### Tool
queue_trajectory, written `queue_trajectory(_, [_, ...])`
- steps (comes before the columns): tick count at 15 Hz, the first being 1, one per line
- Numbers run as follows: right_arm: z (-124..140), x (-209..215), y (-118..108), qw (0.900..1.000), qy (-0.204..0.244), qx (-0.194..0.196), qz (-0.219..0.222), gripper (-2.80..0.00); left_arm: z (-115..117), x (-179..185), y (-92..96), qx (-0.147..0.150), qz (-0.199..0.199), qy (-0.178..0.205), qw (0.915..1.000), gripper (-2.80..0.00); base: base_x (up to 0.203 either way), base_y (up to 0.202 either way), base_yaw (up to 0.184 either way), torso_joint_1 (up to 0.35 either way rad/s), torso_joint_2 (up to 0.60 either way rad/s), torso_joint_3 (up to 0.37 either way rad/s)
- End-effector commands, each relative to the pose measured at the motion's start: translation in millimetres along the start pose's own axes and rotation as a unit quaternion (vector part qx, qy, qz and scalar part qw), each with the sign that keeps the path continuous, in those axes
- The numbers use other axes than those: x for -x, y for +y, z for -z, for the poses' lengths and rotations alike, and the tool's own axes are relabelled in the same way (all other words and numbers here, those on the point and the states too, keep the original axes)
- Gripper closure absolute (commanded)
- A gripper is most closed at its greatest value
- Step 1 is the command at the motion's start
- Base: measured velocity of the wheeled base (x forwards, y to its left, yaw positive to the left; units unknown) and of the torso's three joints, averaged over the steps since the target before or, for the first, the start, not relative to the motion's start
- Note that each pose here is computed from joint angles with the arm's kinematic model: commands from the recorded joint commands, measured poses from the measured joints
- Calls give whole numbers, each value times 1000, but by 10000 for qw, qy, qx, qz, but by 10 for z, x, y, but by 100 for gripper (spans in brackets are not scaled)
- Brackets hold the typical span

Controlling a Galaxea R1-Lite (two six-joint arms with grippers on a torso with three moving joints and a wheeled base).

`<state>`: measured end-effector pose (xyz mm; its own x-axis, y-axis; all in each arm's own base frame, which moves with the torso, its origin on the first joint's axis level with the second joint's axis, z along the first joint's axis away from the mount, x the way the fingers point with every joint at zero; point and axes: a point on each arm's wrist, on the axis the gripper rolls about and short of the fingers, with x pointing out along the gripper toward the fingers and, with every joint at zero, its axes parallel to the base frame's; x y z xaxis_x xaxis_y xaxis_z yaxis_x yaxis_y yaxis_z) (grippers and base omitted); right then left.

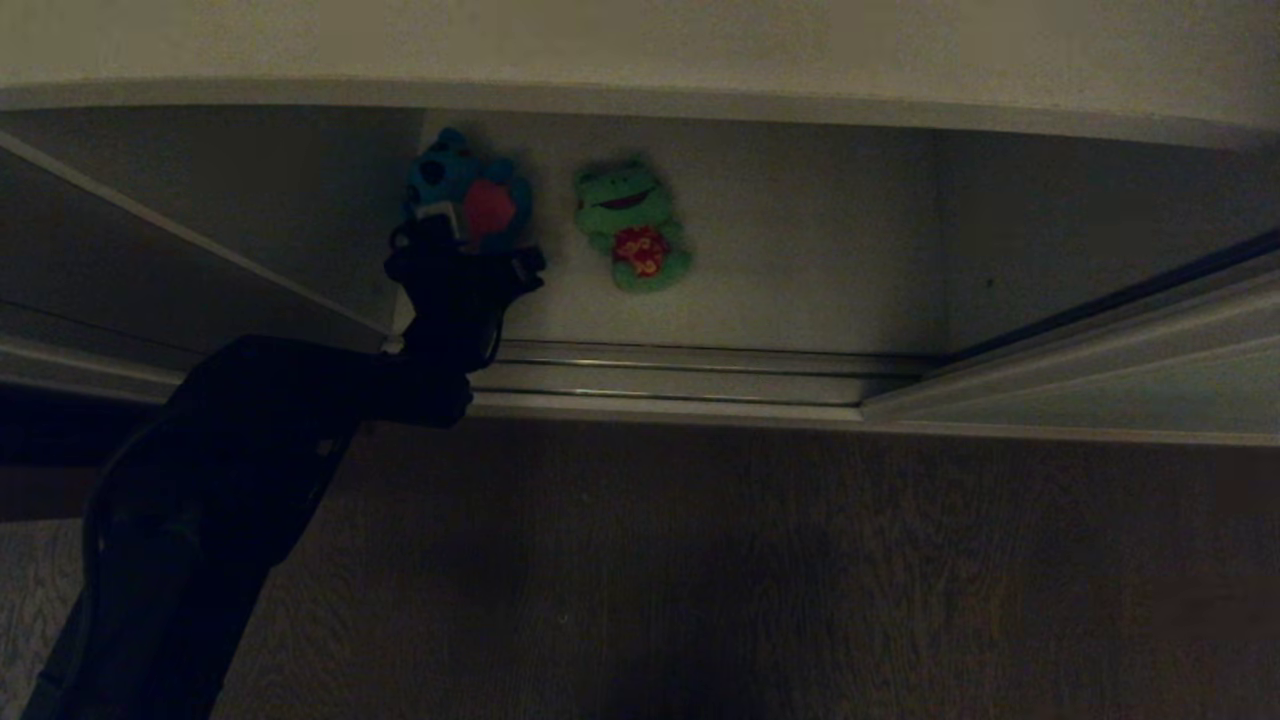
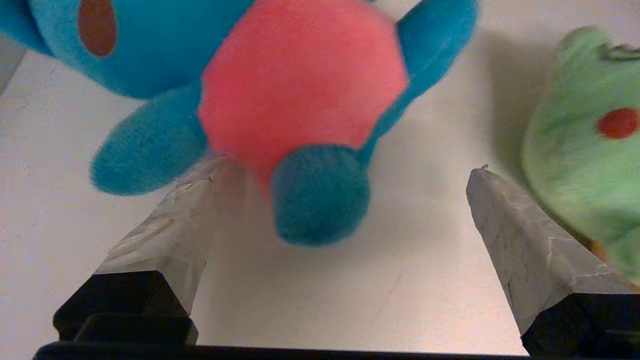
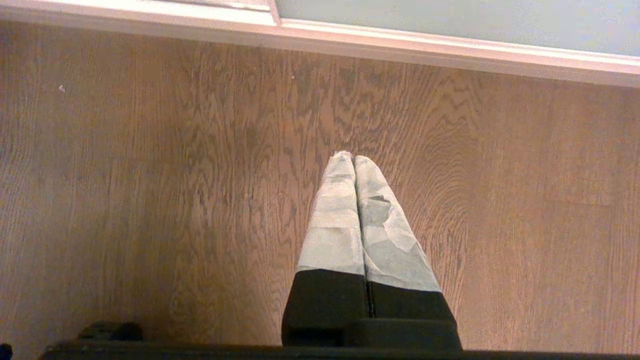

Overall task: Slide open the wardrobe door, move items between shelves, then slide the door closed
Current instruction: Place the blue doll on the higher shelf

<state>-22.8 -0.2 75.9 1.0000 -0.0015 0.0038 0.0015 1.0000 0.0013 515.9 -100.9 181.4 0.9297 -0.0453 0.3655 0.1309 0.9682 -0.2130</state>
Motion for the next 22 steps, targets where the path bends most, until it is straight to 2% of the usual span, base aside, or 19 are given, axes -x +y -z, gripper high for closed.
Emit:
queue_trajectory(1, [-1,2,0,10000,-23,-1,0,0,8,0,0,8,13,-20,10000,-280,0,0,0,0,0,0])
queue_trajectory(3, [-1,3,0,10000,-27,-1,0,0,-4,-2,1,7,79,-24,10000,-280,0,0,0,0,0,0])
queue_trajectory(4, [0,3,0,10000,-20,-1,0,0,-1,-2,3,6,78,-22,10000,-63,0,0,0,0,0,0])
queue_trajectory(5, [0,3,0,10000,-19,-1,0,0,14,-1,6,-2,77,-14,10000,0,0,0,0,0,0,0])
queue_trajectory(14, [0,3,0,10000,-19,-1,0,0,65,5,8,28,84,-103,9999,0,0,0,0,0,0,0])
queue_trajectory(16, [0,3,0,10000,-19,-1,0,0,25,6,-5,47,81,-221,9997,0,0,0,0,0,0,0])
queue_trajectory(17, [0,3,0,10000,-19,-1,0,0,-27,16,-80,90,124,-345,9993,0,0,0,0,0,0,0])
queue_trajectory(20, [0,3,0,10000,-19,-1,0,0,-181,26,-168,179,-197,-502,9984,0,0,0,0,0,0,0])
queue_trajectory(22, [0,2,0,10000,-12,-1,0,0,-181,29,-172,229,-519,-514,9971,0,0,0,0,0,0,0])
